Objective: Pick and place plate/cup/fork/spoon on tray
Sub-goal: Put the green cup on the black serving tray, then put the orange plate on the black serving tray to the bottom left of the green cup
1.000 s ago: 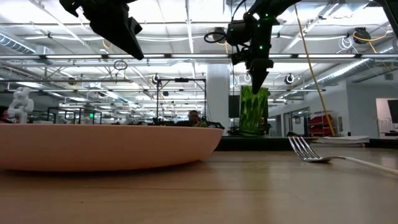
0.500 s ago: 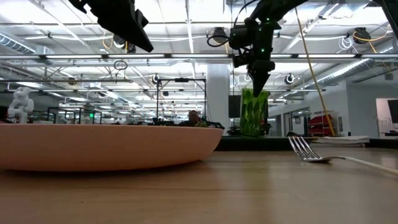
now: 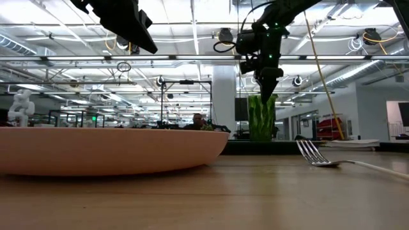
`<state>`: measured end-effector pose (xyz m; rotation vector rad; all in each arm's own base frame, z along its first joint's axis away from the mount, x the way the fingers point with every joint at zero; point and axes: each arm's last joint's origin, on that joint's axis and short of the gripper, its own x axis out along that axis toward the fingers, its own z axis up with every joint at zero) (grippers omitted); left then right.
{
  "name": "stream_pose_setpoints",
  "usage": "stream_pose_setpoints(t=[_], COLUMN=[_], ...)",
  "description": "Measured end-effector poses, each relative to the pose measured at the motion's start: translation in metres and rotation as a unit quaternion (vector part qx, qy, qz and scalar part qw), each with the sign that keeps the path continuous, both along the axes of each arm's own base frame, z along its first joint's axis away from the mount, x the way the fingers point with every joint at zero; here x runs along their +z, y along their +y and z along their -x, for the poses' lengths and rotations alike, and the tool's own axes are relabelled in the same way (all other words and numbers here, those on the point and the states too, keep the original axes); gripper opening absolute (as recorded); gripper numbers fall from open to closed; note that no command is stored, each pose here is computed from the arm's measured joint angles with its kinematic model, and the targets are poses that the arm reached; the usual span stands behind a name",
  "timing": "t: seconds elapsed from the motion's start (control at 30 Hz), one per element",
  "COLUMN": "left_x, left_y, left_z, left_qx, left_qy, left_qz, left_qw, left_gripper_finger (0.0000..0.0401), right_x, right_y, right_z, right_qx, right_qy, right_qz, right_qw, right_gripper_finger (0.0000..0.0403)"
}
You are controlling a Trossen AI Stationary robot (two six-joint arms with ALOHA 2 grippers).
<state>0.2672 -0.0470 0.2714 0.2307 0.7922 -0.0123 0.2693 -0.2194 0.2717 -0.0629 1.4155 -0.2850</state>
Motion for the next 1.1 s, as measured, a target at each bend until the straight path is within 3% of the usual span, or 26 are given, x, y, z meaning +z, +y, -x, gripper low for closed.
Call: stream_pose_setpoints(t=[0.47,0.7,0.87,1.1], left_x=[0.0,0.0,0.0,0.0], left_y=[0.0,0.0,0.0,0.0], left_z=[0.0,0.0,0.0,0.0], left_qx=[0.0,0.0,0.001,0.019], left_qy=[0.0,0.0,0.0,-0.002], left_qz=[0.0,0.001,0.002,0.02], left_qw=[1.0,1.0,1.0,1.0], left_gripper_finger=[0.001,0.001,0.001,0.001], right_x=[0.002,0.018,0.044,0.072], right_y=[-0.005,0.003,0.019,0.065], right_z=[-0.004,-0.007,-0.005,0.0], right_qx=[-0.012,-0.009,-0.021,-0.072], right_qy=[-0.004,-0.043,-0.092,-0.186], right_qz=[0.054,0.081,0.119,0.107], right_qw=[0.998,0.996,0.988,0.974], right_gripper_finger=[0.0104,0.0153,0.0192,0.021])
